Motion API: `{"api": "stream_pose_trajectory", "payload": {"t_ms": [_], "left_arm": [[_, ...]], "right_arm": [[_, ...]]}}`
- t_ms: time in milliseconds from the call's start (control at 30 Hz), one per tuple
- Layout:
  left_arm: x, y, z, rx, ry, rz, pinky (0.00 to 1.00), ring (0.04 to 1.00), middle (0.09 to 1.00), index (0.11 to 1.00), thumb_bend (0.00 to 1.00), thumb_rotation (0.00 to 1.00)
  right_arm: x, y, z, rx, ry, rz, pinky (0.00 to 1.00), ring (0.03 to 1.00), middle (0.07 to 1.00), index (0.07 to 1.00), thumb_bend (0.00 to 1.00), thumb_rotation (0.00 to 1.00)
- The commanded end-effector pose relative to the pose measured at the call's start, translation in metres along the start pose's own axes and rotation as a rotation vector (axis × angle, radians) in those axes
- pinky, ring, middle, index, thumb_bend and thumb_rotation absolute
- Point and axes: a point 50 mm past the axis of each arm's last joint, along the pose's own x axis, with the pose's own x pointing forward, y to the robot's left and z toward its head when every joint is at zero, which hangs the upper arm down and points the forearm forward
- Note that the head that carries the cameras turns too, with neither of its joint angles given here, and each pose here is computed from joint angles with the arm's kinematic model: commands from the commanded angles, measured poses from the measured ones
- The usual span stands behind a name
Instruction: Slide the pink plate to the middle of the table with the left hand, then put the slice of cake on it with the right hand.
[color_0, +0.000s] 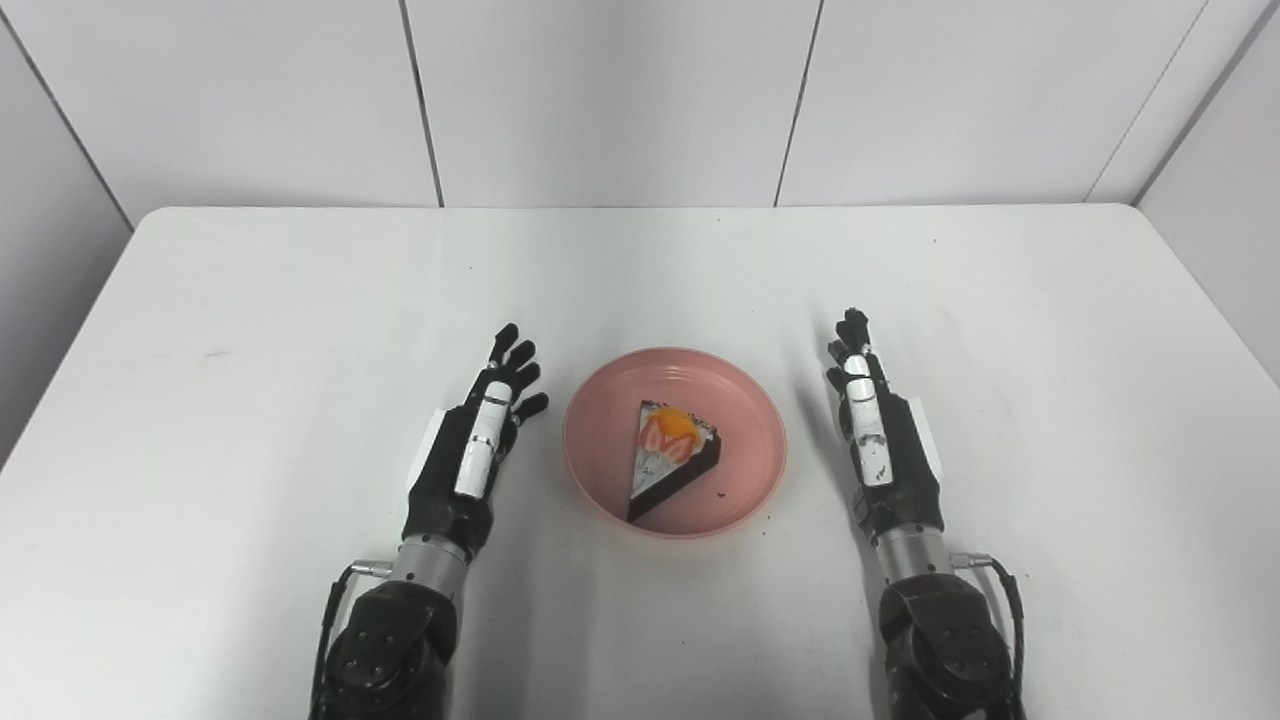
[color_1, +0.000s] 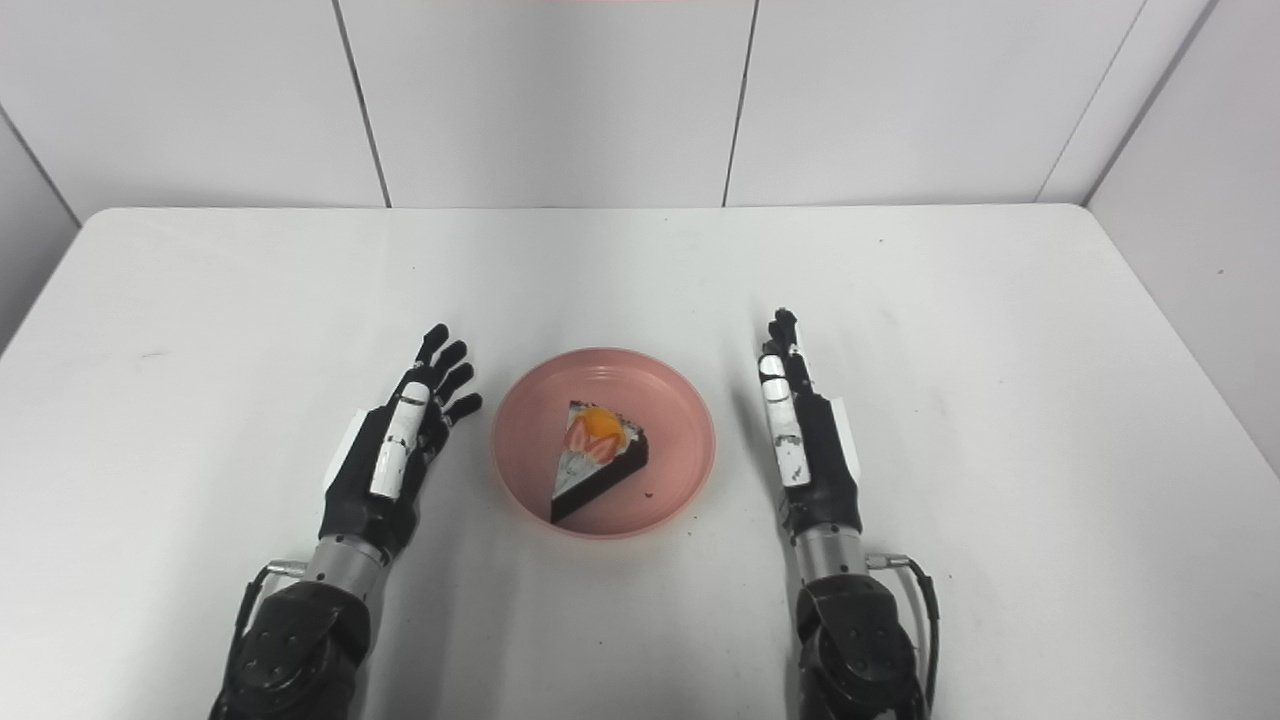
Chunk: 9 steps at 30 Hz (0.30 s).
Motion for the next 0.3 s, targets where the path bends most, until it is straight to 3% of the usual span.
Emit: {"api": "stream_pose_trajectory", "payload": {"t_ms": [0,267], "left_arm": [[0.0045,0.0018,0.0002,0.008,0.0,-0.007,0.97,0.965,0.974,0.98,0.38,1.0],[0.0088,0.0002,-0.0007,-0.008,0.003,-0.006,0.97,0.965,0.973,0.979,0.38,1.0]], "right_arm": [[0.0077,0.002,0.0137,0.003,-0.06,0.015,1.0,0.986,1.0,1.0,0.25,1.0],[0.0083,0.0022,0.0164,0.007,-0.027,0.039,1.0,0.988,1.0,1.0,0.25,1.0]]}}
